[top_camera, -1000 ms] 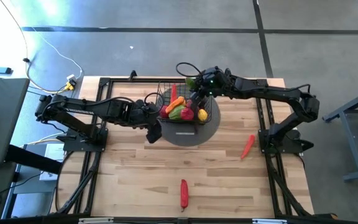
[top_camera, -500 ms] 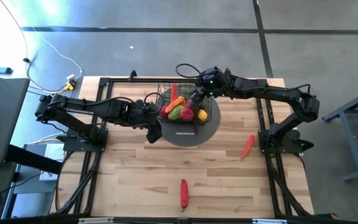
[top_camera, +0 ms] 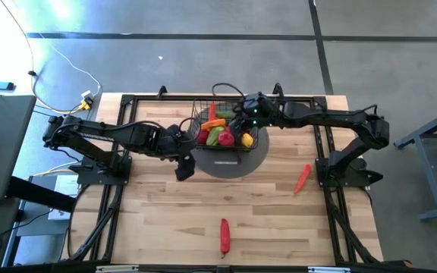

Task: Build produce basket
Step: Put the red pepper into the wire basket

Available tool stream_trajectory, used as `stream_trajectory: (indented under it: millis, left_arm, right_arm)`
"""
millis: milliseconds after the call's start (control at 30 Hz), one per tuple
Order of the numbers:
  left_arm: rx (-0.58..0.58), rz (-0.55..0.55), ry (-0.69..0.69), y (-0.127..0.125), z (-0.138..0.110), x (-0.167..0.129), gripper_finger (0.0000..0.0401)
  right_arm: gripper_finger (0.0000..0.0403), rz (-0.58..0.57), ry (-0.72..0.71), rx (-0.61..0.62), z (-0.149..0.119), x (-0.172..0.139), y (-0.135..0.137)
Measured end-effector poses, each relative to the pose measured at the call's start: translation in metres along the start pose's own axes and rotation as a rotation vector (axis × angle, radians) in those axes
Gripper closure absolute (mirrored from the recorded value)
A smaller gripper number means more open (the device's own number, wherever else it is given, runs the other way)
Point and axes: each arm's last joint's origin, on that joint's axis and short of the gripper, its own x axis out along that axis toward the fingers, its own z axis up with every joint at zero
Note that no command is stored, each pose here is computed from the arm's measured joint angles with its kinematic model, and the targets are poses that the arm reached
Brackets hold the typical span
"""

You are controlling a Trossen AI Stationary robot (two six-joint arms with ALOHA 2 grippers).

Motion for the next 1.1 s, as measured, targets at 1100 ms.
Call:
stream_trajectory:
  millis: [1100]
  left_arm:
    - [0.181,-0.225,0.094,-0.064,-0.042,-0.025,0.0139]
  right_arm:
    - [0.0121,0.192,0.234,0.308,-0.135,-0.072,0.143]
